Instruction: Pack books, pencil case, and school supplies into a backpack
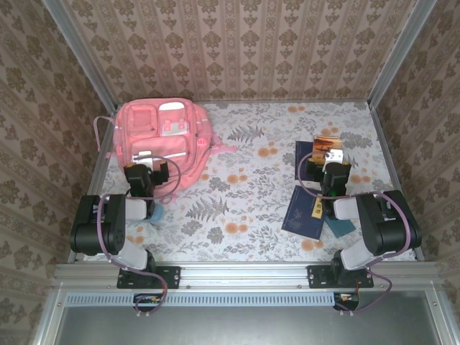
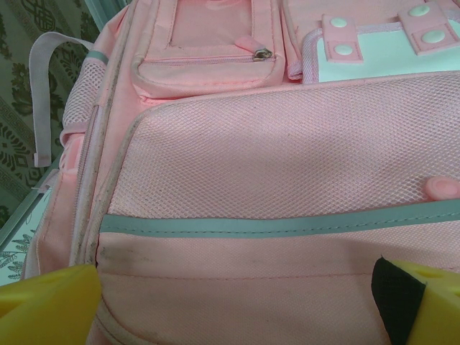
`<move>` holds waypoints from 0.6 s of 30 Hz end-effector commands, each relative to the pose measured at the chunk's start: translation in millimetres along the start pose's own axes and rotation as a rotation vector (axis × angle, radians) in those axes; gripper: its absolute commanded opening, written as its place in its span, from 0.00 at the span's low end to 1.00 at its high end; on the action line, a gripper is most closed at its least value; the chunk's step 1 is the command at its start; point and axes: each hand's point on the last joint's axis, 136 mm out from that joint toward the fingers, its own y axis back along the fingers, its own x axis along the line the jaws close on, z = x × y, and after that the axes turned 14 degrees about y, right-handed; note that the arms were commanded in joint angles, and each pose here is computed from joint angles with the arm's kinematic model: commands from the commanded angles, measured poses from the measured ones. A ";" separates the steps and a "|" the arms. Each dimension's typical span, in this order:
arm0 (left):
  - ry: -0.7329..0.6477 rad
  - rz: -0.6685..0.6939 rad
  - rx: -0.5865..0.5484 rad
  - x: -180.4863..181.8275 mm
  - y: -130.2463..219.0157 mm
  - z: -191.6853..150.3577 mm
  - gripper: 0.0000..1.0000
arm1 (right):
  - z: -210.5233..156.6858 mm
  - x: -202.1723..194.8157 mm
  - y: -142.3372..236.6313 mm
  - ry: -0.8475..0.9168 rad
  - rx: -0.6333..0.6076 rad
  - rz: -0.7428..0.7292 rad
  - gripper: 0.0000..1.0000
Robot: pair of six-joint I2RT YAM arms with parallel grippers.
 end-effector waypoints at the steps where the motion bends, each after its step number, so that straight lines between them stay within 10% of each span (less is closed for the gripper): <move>1: -0.009 -0.011 -0.014 -2.9 -3.4 7.4 1.00 | 12.4 -2.2 -1.7 -0.033 -0.037 -0.002 1.00; 11: 0.006 0.045 -0.007 4.0 25.4 45.8 1.00 | 56.1 -14.4 30.3 -0.019 -0.062 -0.010 1.00; 18: 0.167 0.056 0.103 -4.5 56.7 80.1 1.00 | 78.1 -33.0 62.0 -0.276 0.135 -0.027 1.00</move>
